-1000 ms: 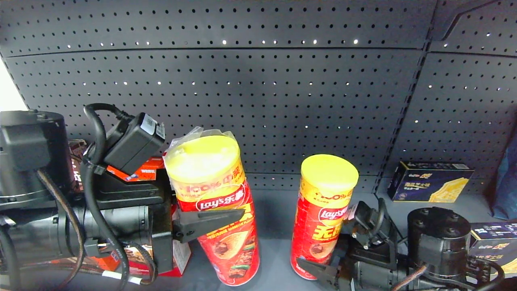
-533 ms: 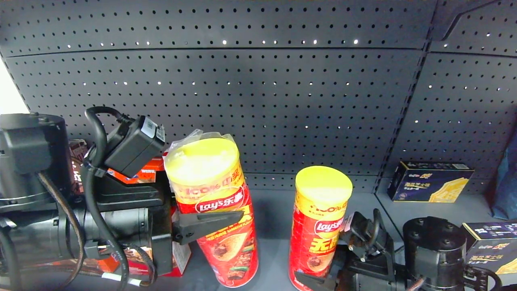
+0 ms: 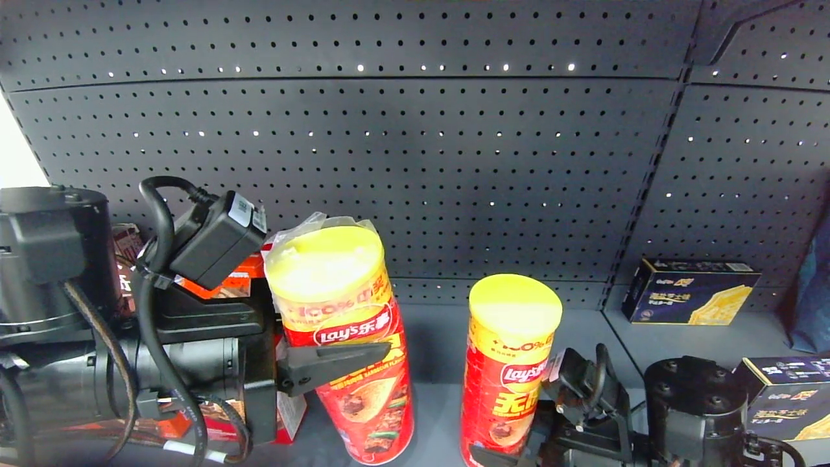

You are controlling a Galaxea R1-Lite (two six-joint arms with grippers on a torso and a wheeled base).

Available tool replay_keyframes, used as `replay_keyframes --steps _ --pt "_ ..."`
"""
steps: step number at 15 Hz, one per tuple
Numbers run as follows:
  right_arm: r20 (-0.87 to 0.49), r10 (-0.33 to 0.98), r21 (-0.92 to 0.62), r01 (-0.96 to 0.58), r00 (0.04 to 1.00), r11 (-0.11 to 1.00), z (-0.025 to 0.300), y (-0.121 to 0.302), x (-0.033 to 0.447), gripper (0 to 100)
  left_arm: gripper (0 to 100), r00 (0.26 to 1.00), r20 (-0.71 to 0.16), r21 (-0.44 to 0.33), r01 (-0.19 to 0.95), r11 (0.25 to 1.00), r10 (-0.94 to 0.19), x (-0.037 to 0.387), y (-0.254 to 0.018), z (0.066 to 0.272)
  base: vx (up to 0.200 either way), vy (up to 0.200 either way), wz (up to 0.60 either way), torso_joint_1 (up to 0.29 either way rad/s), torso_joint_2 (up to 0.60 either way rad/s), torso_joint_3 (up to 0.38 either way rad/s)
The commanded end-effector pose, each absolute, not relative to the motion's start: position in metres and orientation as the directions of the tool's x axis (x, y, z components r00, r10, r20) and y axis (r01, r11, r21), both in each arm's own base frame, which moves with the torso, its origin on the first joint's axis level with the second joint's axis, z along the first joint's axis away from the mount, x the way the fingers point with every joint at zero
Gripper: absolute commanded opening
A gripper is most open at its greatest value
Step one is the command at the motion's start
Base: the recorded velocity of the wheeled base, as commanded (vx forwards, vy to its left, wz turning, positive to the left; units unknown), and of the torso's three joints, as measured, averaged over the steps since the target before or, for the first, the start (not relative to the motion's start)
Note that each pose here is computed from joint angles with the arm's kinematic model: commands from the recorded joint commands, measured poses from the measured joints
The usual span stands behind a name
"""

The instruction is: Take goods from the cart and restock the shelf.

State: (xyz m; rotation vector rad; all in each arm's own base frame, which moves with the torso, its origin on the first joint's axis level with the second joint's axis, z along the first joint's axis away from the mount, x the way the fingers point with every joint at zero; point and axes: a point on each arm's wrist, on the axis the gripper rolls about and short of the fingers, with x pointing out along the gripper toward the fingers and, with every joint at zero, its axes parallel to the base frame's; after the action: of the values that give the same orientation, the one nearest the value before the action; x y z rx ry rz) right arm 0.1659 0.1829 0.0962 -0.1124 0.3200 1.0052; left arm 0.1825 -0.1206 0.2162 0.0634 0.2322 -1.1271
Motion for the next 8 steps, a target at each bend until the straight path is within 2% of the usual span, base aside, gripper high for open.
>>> replay_keyframes --steps 1,2,8 --pt "-0.327 0.806 0.052 -0.842 0.493 0.536 0.094 0.184 0.164 0 0 0.408 -0.217 -0.067 0.9 0.431 -0.887 0.182 -0.121 0.216 0.0 0.0 0.0 0.0 0.0 0.0" --pt "-0.33 0.804 0.052 -0.841 0.494 0.538 0.093 0.183 0.163 100 0 0.407 -0.221 -0.07 0.9 0.431 -0.886 0.182 -0.12 0.215 0.0 0.0 0.0 0.0 0.0 0.0" --pt "-0.334 0.777 0.033 -0.817 0.534 0.576 0.096 0.171 0.153 100 0 0.401 -0.227 -0.074 0.901 0.427 -0.887 0.182 -0.121 0.212 0.0 0.0 0.0 0.0 0.0 0.0"
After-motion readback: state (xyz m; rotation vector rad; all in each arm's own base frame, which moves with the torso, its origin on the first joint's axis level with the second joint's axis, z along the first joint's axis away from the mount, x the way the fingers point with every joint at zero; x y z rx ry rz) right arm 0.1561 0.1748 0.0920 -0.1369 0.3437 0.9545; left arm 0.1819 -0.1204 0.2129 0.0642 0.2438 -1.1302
